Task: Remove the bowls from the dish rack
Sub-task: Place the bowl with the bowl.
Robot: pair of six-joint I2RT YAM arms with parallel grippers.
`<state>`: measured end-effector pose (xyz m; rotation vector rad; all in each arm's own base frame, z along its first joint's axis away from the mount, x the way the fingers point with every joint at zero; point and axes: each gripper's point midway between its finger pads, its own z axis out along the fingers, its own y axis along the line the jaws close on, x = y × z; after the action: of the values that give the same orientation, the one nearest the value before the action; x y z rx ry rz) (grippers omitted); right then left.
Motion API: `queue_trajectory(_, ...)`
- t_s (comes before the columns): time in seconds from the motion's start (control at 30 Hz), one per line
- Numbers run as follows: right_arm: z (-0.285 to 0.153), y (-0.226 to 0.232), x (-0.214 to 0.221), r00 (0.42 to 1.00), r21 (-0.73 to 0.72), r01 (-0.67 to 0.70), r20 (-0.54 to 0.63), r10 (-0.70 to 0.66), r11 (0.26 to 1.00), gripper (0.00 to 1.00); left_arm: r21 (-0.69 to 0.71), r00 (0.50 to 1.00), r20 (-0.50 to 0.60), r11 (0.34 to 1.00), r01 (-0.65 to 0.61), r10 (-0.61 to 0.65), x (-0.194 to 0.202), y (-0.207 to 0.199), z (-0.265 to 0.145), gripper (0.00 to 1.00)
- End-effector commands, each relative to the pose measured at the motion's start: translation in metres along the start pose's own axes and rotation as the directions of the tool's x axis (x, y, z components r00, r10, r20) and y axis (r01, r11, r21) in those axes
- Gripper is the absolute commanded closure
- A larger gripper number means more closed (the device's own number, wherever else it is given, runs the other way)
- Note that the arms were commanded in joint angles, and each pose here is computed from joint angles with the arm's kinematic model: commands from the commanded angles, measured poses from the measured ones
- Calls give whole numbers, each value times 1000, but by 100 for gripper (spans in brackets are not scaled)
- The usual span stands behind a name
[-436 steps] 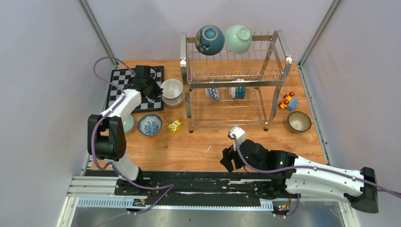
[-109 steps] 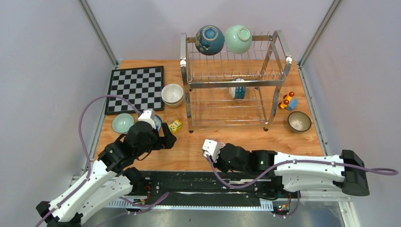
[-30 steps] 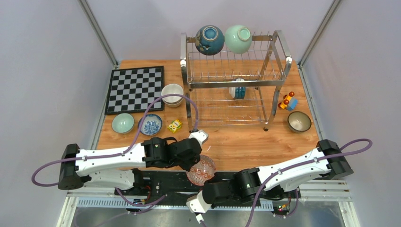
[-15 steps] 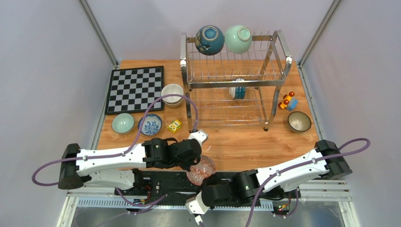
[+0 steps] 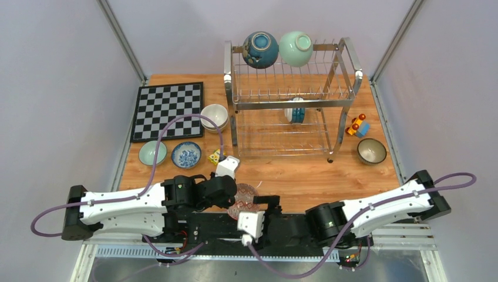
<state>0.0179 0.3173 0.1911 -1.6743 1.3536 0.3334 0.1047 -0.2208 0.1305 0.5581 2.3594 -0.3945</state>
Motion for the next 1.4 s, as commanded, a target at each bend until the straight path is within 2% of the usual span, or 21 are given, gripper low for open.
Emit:
queue_trajectory(0.0,-21,-51,-13,884,195,-465,145,444,863,5,-40,983,121,989,142,-136,-20,7,-2,100)
queue_trajectory(0.07,-23,-70,3,791,255,-612,181,585,749,6,-59,975,137,981,187,-177,-20,11,-1,100)
queue_trajectory(0.13,-20,-76,17,643,244,-763,208,737,598,11,-65,962,153,969,237,-225,-20,13,1,100)
queue_trajectory(0.2,-15,-79,25,517,223,-852,219,828,473,19,-56,942,169,952,302,-289,-19,14,1,100)
queue_trajectory(0.23,-12,-80,27,470,216,-878,219,855,427,22,-40,931,176,942,333,-321,-20,13,1,100)
queue_trajectory(0.3,-5,-80,33,429,230,-895,205,879,383,25,-22,909,185,923,384,-373,-20,12,1,100)
queue_trajectory(0.43,11,-78,41,397,266,-898,151,905,350,29,-28,893,188,906,422,-410,-21,13,0,100)
queue_trajectory(0.77,45,-69,48,392,305,-880,37,919,364,45,-61,903,144,908,415,-404,-20,8,-1,100)
queue_trajectory(0.9,50,-67,55,373,327,-877,2,928,352,55,-56,898,144,902,428,-416,-22,7,-4,100)
queue_trajectory(1.13,54,-65,66,364,369,-860,-38,931,352,65,-56,895,140,899,434,-424,-22,7,-5,100)
queue_trajectory(1.27,58,-65,69,358,376,-858,-55,932,352,78,-62,892,143,896,440,-428,-23,7,-6,100)
queue_trajectory(1.37,59,-68,66,361,375,-857,-52,931,353,93,-74,895,143,897,435,-423,-24,8,-7,98)
